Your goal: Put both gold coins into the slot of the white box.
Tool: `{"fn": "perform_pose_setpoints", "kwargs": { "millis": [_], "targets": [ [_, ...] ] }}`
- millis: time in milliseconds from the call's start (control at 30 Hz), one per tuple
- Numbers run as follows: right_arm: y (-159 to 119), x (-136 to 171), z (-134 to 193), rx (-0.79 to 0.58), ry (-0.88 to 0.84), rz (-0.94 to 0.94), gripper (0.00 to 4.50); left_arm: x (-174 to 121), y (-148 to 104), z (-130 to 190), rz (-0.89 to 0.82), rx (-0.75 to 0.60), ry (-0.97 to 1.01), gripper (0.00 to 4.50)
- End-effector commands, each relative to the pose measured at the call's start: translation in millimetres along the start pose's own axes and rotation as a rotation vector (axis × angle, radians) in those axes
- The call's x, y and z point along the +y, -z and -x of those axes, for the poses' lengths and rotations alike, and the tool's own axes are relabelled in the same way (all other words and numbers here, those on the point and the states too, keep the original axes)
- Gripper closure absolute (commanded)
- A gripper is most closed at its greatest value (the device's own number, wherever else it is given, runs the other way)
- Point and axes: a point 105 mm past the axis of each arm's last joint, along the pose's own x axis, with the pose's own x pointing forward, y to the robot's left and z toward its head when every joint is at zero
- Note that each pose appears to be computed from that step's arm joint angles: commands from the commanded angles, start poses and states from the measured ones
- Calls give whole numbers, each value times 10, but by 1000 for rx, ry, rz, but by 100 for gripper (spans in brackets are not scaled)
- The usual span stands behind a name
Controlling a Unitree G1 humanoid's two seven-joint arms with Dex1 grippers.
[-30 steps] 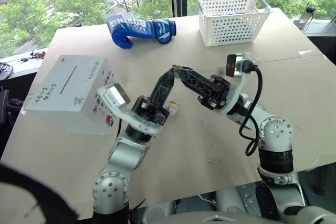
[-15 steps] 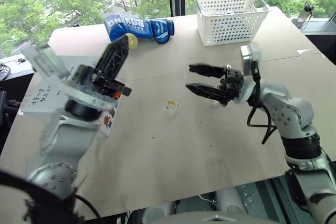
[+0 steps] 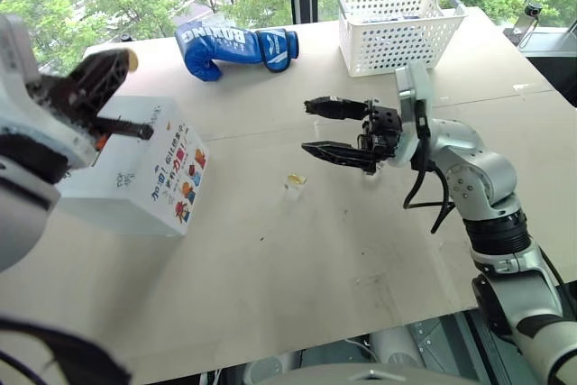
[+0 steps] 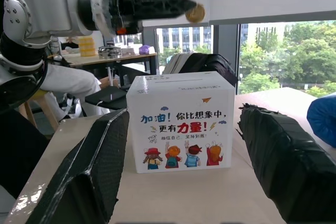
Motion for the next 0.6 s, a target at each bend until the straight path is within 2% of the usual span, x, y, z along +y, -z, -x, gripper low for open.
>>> {"fn": "perform_pose_setpoints", "kwargs": {
  "millis": [33,367,600],
  "targets": [
    [-159,48,-76,-38,-39,58,89,169,115,73,-85,23,-65,450],
    [-169,68,-67,-39,-42,57,89,405,396,189,-35,31,-134,450],
    [-174,64,-79,-46,-41,55,89,559,615,246,-34,100,-174,450]
  ]
}}
